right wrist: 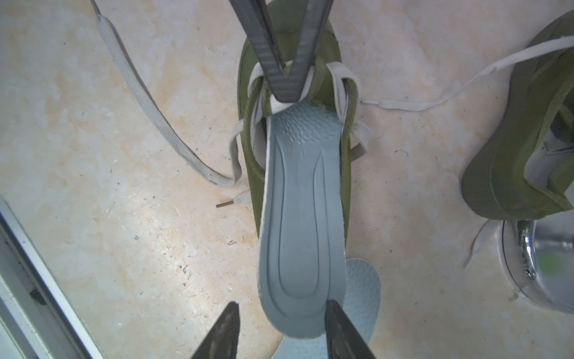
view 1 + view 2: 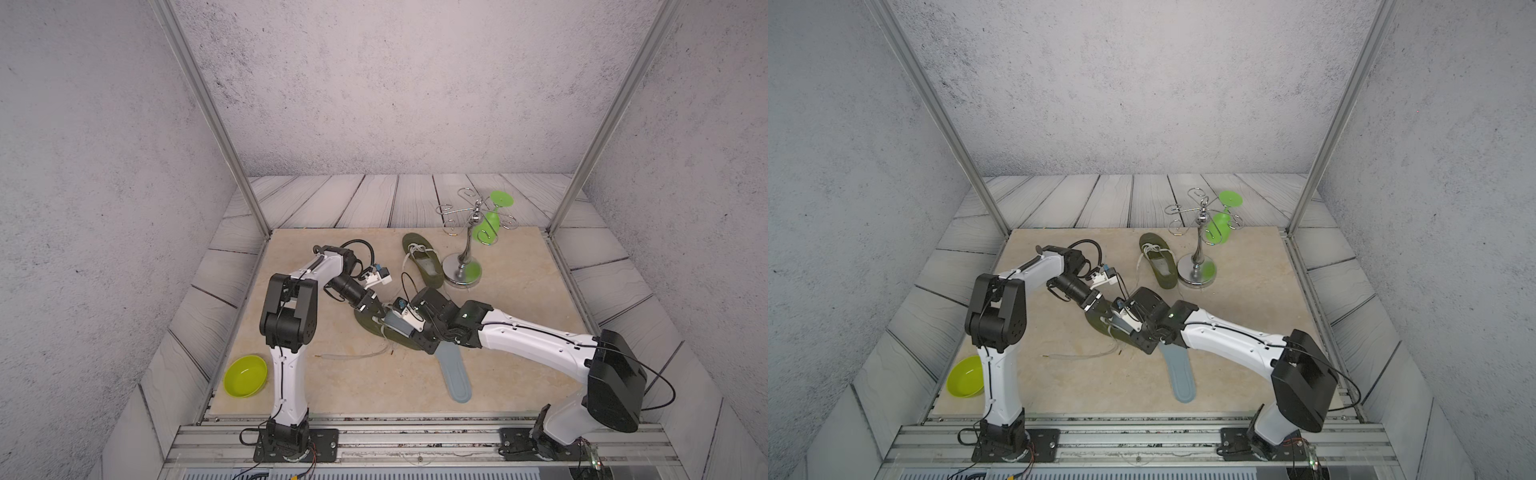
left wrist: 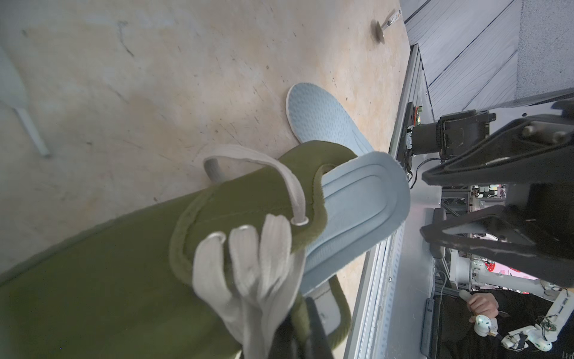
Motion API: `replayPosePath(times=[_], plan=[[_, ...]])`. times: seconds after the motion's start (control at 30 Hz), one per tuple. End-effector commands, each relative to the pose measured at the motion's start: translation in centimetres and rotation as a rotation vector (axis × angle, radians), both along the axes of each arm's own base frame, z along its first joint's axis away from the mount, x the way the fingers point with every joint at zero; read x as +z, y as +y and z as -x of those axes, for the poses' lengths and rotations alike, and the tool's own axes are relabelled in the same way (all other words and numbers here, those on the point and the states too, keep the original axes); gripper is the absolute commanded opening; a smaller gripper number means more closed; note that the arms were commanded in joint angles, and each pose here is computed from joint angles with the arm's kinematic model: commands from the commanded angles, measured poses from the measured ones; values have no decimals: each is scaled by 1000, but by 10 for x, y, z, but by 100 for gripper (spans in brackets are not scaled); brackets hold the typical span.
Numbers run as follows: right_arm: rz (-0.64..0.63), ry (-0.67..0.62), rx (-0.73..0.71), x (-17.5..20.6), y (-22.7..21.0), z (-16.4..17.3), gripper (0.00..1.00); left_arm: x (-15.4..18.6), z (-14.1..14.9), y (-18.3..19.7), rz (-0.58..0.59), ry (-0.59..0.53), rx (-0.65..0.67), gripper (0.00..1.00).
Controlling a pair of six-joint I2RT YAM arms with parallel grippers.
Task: Insert the insole into the shoe
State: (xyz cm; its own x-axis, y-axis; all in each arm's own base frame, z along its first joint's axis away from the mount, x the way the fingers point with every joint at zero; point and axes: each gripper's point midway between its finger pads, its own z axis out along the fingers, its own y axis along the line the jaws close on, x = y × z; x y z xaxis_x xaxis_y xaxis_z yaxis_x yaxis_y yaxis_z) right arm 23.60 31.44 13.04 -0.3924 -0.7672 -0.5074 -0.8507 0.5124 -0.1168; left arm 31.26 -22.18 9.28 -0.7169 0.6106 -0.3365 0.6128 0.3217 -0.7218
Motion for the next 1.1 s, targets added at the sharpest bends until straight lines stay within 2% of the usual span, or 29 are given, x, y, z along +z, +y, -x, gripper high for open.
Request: replayPosePath(times=[0.0,0.13,0.27,0.47,0.77,1.07], plan=[[28,20,37,-9,8,0,47,13,-3,-4,29,-26,-2,0],[42,38,57,-17,11,3,46,14,-3,-4,30,-23,-4,0],[61,31,50,-23,10,0,40,13,-3,-5,36,-19,-2,0],[104,8,27,-33,10,-10,27,14,-2,-5,39,-15,0,0],[90,-64,37,-34,16,-21,1,13,-2,-6,44,-7,0,0],[56,-57,79,-45,33,-24,0,14,-3,-7,51,-3,-4,0]])
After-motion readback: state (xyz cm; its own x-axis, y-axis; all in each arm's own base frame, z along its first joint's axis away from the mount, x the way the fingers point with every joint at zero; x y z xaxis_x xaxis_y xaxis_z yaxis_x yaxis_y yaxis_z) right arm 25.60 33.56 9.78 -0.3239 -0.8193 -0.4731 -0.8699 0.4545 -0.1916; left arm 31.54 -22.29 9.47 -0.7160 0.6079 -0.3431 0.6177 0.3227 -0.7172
